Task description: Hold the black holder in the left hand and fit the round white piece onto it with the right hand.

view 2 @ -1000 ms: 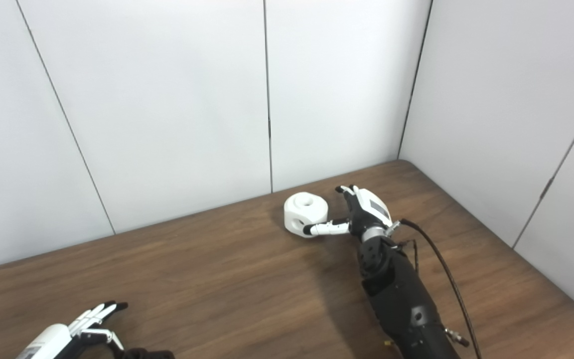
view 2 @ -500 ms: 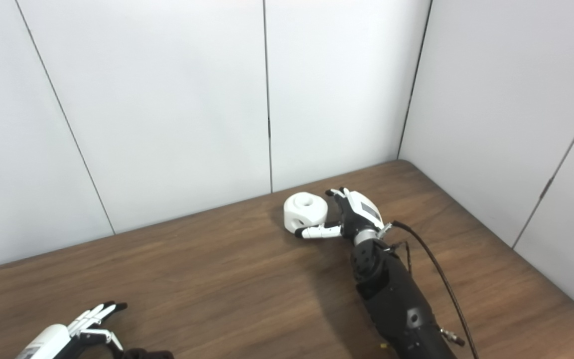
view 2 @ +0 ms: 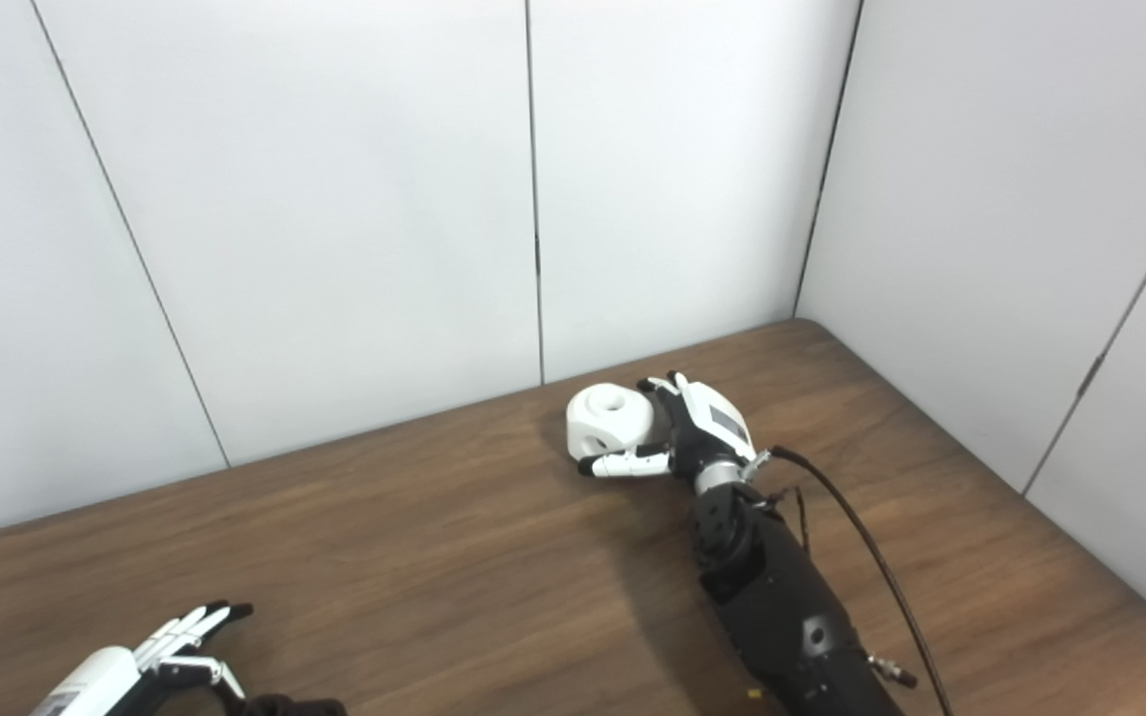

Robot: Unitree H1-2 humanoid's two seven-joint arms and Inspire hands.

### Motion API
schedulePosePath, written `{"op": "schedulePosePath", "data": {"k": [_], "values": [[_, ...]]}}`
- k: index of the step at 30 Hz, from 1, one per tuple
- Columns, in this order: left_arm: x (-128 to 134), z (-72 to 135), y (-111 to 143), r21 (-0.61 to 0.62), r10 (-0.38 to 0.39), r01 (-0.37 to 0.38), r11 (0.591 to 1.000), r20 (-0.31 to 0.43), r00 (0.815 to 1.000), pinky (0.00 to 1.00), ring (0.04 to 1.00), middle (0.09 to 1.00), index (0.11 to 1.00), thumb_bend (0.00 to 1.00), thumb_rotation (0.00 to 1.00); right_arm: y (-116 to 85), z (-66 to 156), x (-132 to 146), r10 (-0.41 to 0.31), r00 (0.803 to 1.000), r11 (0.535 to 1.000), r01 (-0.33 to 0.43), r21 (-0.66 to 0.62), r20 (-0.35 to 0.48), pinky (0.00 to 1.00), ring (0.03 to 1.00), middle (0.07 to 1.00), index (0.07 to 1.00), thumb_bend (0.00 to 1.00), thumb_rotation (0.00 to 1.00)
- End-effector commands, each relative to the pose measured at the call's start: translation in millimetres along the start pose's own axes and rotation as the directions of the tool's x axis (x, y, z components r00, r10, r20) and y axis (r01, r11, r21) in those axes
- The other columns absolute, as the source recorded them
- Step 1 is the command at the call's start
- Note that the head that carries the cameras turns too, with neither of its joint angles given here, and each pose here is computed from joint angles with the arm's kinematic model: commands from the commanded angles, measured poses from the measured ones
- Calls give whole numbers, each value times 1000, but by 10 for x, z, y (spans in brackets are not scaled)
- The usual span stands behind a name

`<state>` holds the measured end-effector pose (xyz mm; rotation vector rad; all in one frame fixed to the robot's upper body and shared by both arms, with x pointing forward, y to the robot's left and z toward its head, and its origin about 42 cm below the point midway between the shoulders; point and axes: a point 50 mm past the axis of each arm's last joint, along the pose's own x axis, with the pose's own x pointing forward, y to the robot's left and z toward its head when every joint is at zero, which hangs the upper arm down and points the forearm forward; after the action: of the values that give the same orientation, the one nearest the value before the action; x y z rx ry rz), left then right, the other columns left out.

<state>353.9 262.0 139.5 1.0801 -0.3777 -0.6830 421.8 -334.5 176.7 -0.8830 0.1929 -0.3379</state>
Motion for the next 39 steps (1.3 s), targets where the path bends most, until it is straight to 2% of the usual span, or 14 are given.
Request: {"op": "schedulePosePath", "data": {"k": [1,3,5,7,13,28,33,39], "values": [[-167,-175,16,40,-68,72,997,-84,994,1000,1000,966,479,513,46,49,164,33,-31,998,999,30,15,46,785,949,937,672,788,294],[-166,-170,23,40,-68,72,997,-83,994,1000,1000,966,479,513,46,74,159,33,-69,996,998,69,11,54,765,934,916,630,734,234],[-167,-169,26,39,-65,69,997,-79,995,1000,1000,964,479,513,46,97,150,27,-107,992,994,106,18,66,739,911,882,519,559,161],[-167,-167,27,40,-66,70,997,-79,995,1000,1000,964,479,513,46,116,145,17,-143,986,990,141,24,81,721,886,851,490,518,142],[-167,-157,21,41,-65,68,997,-79,995,1000,1000,962,479,513,45,140,127,4,-177,979,984,176,15,106,694,849,818,482,507,134],[-180,-123,32,40,-67,71,997,-81,994,1000,1000,964,478,513,46,76,149,-97,-174,977,984,166,70,121,668,817,796,481,510,133],[-157,-120,45,45,-65,69,997,-77,995,1000,1000,962,479,513,46,70,296,-254,-151,970,984,129,120,192,697,817,807,481,510,131],[-85,-130,67,52,-54,57,997,-63,997,1000,1000,958,479,514,47,86,516,-441,-133,947,983,90,158,293,741,851,819,481,509,128]]}}
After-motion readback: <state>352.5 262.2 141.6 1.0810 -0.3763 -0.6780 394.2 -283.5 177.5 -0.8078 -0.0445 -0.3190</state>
